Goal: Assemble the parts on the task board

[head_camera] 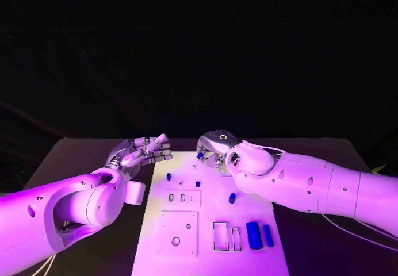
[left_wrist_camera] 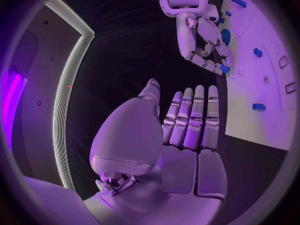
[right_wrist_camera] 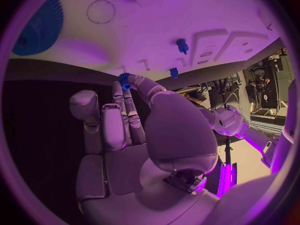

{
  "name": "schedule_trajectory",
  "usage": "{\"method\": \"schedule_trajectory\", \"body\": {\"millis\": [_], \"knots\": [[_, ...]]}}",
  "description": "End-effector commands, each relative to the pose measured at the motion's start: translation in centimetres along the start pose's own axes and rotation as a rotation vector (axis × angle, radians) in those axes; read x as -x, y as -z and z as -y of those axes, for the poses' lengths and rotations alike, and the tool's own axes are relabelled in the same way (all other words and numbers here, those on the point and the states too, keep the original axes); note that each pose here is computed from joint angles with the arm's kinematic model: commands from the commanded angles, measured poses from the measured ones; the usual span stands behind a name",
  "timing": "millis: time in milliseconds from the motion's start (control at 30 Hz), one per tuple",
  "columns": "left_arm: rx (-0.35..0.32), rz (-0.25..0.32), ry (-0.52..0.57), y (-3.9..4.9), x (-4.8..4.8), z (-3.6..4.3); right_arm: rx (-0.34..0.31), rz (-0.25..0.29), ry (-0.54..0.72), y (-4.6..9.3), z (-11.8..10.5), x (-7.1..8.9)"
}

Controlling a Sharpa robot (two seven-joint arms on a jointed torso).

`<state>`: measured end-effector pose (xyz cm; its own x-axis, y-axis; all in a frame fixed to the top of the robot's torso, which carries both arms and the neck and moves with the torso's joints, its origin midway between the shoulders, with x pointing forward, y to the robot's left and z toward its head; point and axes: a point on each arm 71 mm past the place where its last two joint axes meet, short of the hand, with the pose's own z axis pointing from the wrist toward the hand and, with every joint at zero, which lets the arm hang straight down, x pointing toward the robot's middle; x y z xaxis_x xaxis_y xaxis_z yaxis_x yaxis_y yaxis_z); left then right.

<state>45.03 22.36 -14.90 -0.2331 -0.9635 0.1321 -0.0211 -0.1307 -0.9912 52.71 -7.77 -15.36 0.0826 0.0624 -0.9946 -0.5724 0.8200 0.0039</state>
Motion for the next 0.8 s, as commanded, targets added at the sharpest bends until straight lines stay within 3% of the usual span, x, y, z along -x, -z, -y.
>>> {"method": "schedule_trajectory", "body": {"millis": [33,800], "knots": [[-0.012,-0.01,0.005,-0.03,-0.24,0.21,0.004,0.009,0.002,-0.11,-0.11,0.0],[-0.016,-0.014,0.005,-0.08,-0.34,0.52,0.0,-0.017,0.008,-0.86,-0.3,-0.74]]}}
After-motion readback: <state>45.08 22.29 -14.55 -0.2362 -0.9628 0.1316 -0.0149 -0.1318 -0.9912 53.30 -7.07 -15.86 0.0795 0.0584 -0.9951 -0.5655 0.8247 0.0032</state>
